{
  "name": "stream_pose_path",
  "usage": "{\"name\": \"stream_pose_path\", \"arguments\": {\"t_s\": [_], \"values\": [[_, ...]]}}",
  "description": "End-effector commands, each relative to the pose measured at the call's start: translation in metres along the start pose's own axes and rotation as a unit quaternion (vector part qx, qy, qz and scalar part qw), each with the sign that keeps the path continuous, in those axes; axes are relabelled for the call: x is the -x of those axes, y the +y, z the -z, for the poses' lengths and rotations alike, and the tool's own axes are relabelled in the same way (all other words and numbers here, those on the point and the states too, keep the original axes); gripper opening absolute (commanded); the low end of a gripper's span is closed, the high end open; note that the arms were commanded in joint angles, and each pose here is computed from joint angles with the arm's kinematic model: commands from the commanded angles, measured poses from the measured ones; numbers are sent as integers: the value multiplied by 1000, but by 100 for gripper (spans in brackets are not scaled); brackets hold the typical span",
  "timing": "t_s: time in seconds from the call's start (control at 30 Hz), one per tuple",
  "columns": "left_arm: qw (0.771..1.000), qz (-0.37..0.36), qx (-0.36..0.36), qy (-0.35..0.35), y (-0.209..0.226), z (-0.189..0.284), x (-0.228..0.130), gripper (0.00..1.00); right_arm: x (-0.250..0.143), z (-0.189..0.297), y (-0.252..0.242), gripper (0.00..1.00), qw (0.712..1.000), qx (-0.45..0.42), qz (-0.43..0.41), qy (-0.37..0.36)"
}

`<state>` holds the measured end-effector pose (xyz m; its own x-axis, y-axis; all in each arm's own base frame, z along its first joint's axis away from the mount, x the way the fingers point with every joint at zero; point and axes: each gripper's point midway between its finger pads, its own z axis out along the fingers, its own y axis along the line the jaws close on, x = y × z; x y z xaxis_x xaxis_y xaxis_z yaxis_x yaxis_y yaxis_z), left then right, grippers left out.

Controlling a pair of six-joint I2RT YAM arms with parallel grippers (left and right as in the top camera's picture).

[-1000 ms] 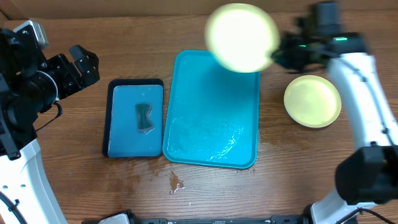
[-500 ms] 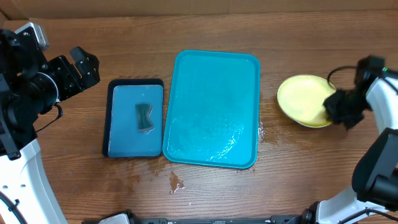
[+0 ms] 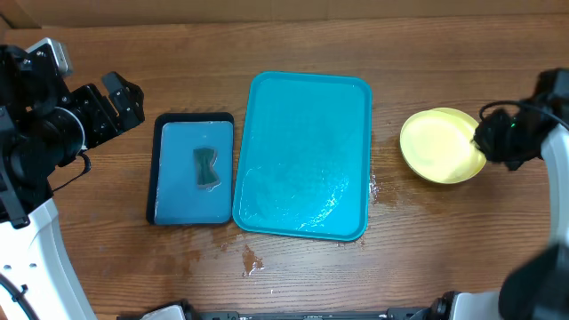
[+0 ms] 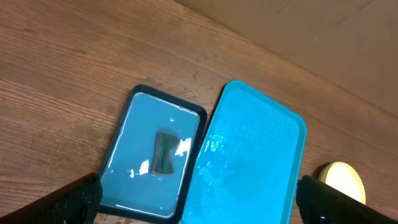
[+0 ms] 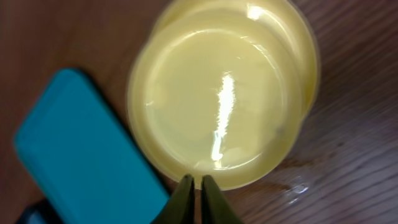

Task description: Clean dirty plates on tray and stack at the side

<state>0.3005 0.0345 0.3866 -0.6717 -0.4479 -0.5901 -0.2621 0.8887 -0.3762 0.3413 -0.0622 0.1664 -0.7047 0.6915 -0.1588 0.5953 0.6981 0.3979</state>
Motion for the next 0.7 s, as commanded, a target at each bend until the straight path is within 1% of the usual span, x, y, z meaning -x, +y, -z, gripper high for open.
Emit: {"name": "stream_pose_path", "arguments": {"t_s": [0.0,0.13,0.27,0.37,0.47,0.57,0.67], "values": [[1000,-7,4,-6,2,2,3,100,-26,28,49,4,992,78,95,2],[1000,-7,4,-6,1,2,3,100,-42,6,53,4,990,16,138,2],[1000,-7,4,-6,2,2,3,100,-70,-38,50,4,985,-23,167,46],[1000,-7,4,-6,2,2,3,100,-75,-72,36,4,982,-52,171,60],[1000,-7,4,-6,2,2,3,100,-80,-104,25,4,980,-59,173,81],[1000,-7,4,-6,2,2,3,100,-89,-131,9,4,975,-77,177,112],[1000,-7,4,-6,2,2,3,100,-90,-138,1,4,972,-89,179,123]]}}
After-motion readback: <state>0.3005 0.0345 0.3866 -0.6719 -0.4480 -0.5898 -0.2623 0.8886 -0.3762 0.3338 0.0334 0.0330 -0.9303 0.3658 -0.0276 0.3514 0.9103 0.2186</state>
